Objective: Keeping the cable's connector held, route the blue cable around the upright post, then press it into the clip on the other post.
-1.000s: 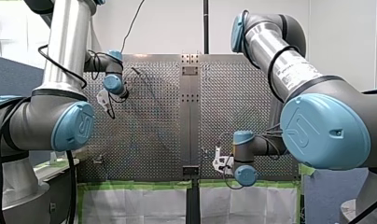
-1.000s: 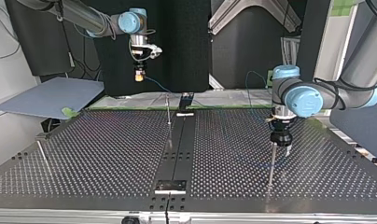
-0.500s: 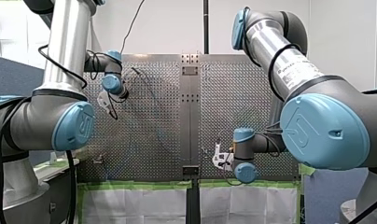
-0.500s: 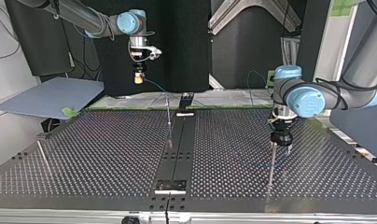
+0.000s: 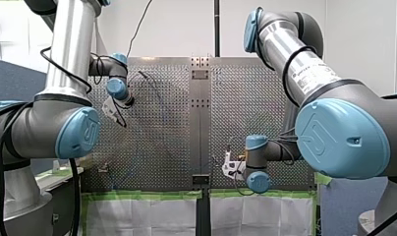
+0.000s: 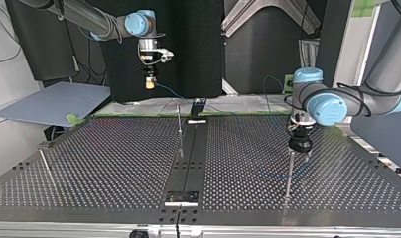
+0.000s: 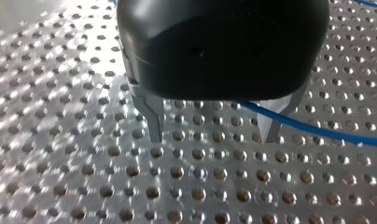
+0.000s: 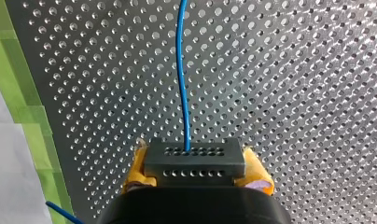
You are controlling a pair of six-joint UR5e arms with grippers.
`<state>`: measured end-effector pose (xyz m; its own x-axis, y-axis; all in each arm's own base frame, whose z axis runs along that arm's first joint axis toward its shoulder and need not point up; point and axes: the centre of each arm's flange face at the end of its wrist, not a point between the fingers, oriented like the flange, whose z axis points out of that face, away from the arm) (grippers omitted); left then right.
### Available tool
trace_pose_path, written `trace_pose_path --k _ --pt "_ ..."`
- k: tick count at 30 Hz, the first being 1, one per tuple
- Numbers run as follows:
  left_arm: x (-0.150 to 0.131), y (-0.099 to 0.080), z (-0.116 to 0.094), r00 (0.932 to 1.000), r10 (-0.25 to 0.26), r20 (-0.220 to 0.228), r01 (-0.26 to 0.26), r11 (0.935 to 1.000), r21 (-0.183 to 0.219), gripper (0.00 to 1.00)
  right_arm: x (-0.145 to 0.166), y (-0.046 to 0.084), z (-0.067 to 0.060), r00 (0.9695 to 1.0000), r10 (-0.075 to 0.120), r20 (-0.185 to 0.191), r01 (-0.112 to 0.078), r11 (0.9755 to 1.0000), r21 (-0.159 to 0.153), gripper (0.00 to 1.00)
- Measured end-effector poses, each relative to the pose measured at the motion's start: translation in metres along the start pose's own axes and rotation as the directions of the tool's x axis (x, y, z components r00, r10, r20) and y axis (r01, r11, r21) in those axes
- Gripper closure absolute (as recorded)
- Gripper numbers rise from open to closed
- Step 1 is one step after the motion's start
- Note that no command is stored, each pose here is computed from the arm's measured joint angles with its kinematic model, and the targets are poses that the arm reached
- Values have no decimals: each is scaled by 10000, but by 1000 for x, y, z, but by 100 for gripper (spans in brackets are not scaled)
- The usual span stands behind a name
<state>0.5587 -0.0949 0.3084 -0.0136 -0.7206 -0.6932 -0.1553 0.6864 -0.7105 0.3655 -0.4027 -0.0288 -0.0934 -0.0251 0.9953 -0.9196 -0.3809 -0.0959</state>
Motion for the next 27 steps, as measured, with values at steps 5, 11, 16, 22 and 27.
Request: trace_pose_path --k 5,11,16,22,27 --pt "-4 5 0 9991 -426 3 426 9990 -163 0 0 -1 0 10000 23 2 -23 10000 38 100" --pt "-7 11 1 9963 -858 107 861 9959 -264 0 0 -2 0 10000 47 -15 -47 9999 114 100" --pt "-10 19 1 9949 -986 216 994 9942 -404 0 0 -3 0 10000 61 -52 -60 9998 200 100" --pt "-16 27 3 9933 -1069 431 1092 9925 -556 0 1 -3 1 9999 81 -88 -78 9996 270 100" --pt "-19 31 4 9928 -1097 474 1125 9918 -599 0 1 -3 1 9999 86 -108 -83 9996 283 100"
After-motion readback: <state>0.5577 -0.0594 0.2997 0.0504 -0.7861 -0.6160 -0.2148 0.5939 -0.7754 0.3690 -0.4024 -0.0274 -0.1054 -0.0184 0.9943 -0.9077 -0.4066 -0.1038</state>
